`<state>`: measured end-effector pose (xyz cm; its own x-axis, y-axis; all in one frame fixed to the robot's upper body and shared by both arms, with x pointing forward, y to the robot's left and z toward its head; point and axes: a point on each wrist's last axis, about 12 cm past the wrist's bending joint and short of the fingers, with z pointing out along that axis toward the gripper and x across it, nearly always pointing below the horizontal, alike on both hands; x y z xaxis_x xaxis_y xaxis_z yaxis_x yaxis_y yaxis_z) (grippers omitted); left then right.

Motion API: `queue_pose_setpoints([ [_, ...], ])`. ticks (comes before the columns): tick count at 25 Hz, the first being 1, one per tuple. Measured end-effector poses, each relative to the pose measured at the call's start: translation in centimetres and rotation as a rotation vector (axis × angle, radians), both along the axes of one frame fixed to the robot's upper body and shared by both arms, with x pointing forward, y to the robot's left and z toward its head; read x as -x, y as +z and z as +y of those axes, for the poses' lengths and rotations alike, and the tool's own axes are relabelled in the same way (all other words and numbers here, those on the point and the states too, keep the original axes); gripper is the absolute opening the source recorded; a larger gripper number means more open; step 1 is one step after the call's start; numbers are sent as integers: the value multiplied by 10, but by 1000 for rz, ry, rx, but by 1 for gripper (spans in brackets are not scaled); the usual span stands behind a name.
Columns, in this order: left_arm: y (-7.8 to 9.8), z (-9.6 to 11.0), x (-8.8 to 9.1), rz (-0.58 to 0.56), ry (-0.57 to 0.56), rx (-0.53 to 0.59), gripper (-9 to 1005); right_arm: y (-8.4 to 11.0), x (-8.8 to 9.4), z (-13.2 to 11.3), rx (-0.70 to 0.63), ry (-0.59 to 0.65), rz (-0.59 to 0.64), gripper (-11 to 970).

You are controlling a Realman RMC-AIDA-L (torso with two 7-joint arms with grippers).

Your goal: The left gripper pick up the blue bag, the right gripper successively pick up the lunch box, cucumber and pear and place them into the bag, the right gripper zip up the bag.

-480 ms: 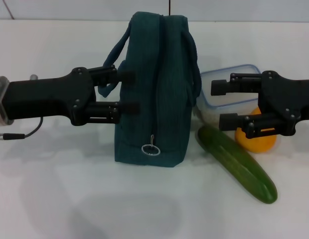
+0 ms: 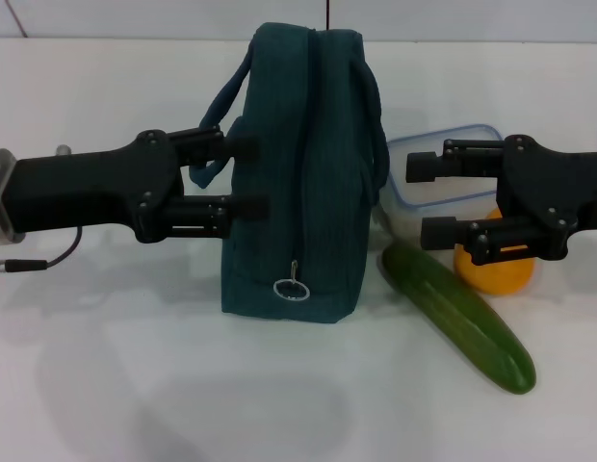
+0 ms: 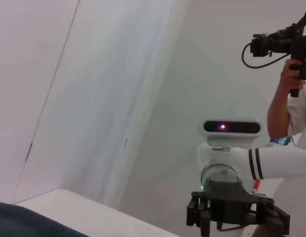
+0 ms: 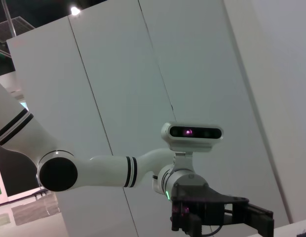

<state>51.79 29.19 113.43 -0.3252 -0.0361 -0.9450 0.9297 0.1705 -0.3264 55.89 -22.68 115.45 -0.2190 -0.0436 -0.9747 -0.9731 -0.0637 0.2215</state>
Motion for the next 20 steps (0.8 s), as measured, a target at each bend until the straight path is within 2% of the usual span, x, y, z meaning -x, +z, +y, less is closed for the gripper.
queue_pose_setpoints([
  [7,6,4,1,-10,9,38,875,0,0,0,0,-1,-5,766],
  [11,34,10,-4,22,-15,77,876,0,0,0,0,-2,-5,766],
  [14,56,11,-14,81,19,10,876,-3,2,-2,1,-10,-3,766],
  [20,84,2,-56,317,256,-215,876,-6,4,-9,2,-32,-6,766],
])
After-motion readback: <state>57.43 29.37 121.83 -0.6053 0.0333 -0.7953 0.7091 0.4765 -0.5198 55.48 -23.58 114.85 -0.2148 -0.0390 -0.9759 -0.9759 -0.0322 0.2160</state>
